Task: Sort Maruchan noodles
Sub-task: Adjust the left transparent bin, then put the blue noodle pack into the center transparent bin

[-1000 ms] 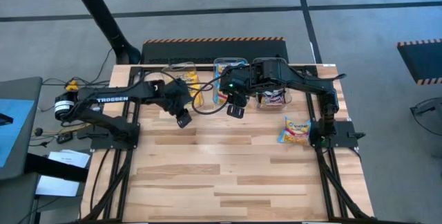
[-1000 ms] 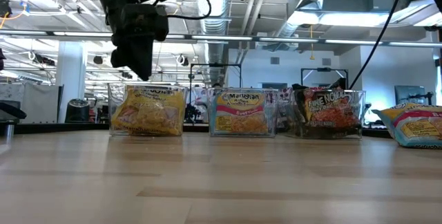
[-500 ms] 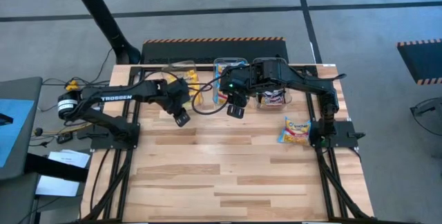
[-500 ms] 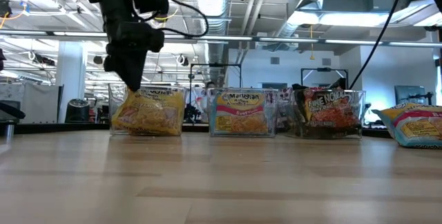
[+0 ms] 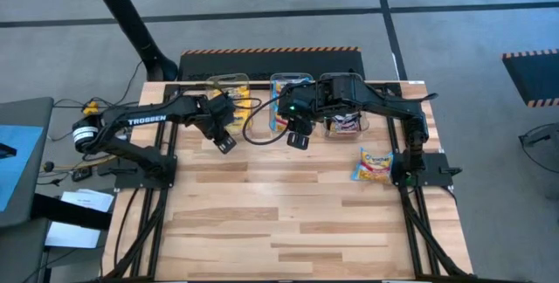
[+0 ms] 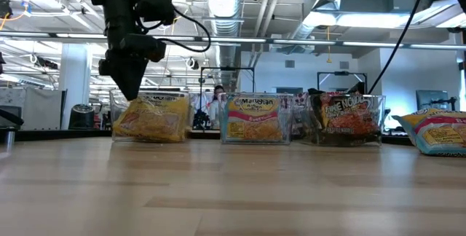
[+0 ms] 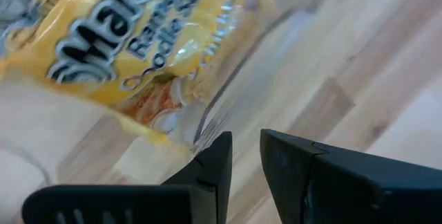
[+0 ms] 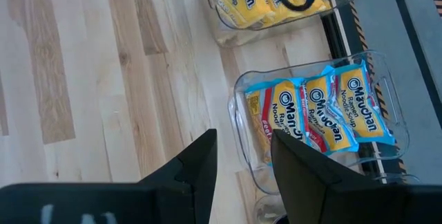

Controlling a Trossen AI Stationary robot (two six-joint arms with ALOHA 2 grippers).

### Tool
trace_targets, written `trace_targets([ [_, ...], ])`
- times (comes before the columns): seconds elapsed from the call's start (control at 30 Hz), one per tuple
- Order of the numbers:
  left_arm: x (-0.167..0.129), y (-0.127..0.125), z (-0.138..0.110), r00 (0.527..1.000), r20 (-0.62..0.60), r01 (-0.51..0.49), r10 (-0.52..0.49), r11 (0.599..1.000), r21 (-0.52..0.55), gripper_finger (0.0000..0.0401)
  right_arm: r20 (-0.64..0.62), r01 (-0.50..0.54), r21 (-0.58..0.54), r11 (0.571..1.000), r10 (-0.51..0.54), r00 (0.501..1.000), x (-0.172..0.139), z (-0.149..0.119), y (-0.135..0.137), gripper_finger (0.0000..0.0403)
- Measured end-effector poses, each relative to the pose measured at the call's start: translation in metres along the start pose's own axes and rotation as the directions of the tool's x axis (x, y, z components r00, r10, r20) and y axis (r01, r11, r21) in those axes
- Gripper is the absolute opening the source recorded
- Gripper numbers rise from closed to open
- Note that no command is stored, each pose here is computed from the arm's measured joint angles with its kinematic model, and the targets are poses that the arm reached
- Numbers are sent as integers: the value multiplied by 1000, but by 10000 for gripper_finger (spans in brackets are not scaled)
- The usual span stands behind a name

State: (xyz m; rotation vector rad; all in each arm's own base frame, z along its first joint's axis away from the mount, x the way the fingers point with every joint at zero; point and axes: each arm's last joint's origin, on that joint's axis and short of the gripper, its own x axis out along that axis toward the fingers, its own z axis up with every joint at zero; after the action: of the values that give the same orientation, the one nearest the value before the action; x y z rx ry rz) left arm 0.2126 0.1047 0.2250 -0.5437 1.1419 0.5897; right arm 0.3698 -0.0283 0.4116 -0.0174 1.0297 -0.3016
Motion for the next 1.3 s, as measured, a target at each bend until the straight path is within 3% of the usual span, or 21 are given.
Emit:
trace_targets([
  [0.23,0,5,0,999,0,-44,44,999,6,72,0,0,0,1000,0,1000,0,0,0,159],
  [0.63,-15,-7,-6,998,48,40,-40,999,-3,72,-1,-4,0,1000,4,1000,0,0,0,159],
  [0.83,-38,-19,-18,981,98,168,-166,986,-21,72,-41,-69,19,997,70,997,-1,-4,4,159],
  [0.97,-58,-31,-32,953,125,272,-275,961,39,72,-152,-73,10,997,73,986,-3,-15,9,159],
  [1.1,-79,-41,-46,913,184,362,-363,931,41,72,-185,-116,-23,993,110,976,2,-20,24,159],
  [1.3,-115,-52,-61,778,347,491,-524,852,184,72,-274,-216,0,976,208,939,10,-30,51,159],
])
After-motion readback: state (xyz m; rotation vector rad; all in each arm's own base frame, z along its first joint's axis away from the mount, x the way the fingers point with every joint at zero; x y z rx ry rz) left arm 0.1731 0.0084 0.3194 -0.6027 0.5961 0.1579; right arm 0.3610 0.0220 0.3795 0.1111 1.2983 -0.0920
